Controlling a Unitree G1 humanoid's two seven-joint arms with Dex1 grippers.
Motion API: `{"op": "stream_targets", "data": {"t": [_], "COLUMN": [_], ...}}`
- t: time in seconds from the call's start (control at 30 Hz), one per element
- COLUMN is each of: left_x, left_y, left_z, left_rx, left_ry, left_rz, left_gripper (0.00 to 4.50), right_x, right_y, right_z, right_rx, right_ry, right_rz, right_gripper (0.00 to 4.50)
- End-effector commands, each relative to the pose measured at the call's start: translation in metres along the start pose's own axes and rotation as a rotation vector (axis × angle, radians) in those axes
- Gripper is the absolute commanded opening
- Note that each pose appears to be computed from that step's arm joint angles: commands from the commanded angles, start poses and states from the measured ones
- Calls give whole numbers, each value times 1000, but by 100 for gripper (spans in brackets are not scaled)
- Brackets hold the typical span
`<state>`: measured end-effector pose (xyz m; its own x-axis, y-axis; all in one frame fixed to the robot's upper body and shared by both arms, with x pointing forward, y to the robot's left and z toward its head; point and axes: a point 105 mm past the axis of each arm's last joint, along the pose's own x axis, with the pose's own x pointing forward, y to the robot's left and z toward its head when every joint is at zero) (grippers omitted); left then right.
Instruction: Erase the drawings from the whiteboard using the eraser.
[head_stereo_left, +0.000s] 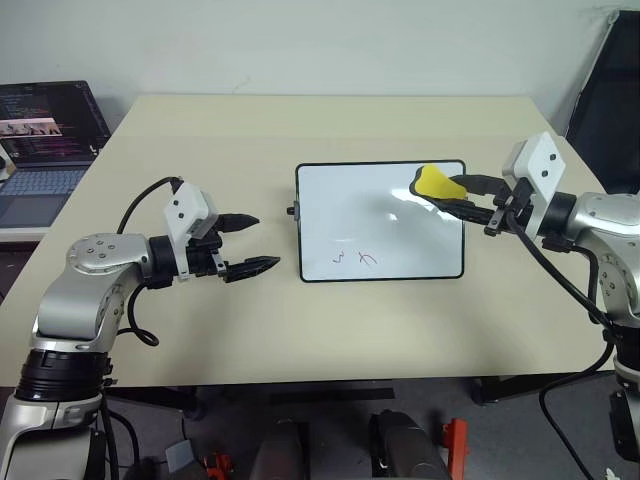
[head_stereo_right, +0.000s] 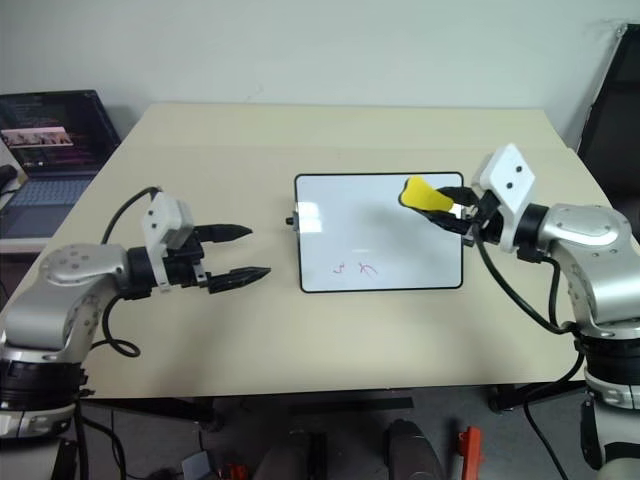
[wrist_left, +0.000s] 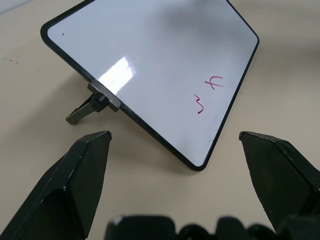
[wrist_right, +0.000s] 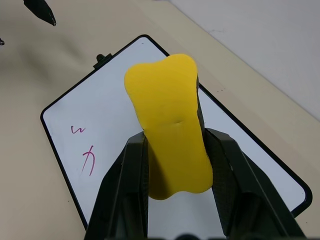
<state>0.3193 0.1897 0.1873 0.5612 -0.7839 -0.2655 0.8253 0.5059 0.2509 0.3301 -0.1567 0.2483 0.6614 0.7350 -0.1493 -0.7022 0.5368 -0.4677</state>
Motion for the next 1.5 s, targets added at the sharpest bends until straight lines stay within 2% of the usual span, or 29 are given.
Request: {"op": "stream_targets", "data": {"t": [0.03,0.37,0.43,0.57,0.73,0.93,1.13,1.4,1.5], "left_x": [-6,-6,-6,-2,1,-3,-4,-7,-1], "left_y": [1,1,1,-3,-6,-12,-14,-16,-14], "left_z": [13,13,13,8,1,2,0,-4,2], "left_rx": [41,43,41,36,39,42,32,18,26], "left_ry": [-26,-25,-26,-14,2,-24,-17,-9,-28], "left_rz": [2,6,4,-16,-18,-17,-7,9,9], "left_gripper": [450,450,450,450,450,450,450,450,450], "right_x": [-8,0,9,47,104,139,151,141,137], "right_y": [-2,9,16,47,67,70,77,81,99], "right_z": [15,19,26,32,13,4,-23,-65,-86], "right_rx": [-44,-28,-14,-27,-140,-191,-213,-235,-232], "right_ry": [-39,-74,-110,-152,-48,-10,52,186,277], "right_rz": [-17,23,38,83,33,-8,24,90,185], "right_gripper": [130,130,130,130,130,130,130,130,130]}}
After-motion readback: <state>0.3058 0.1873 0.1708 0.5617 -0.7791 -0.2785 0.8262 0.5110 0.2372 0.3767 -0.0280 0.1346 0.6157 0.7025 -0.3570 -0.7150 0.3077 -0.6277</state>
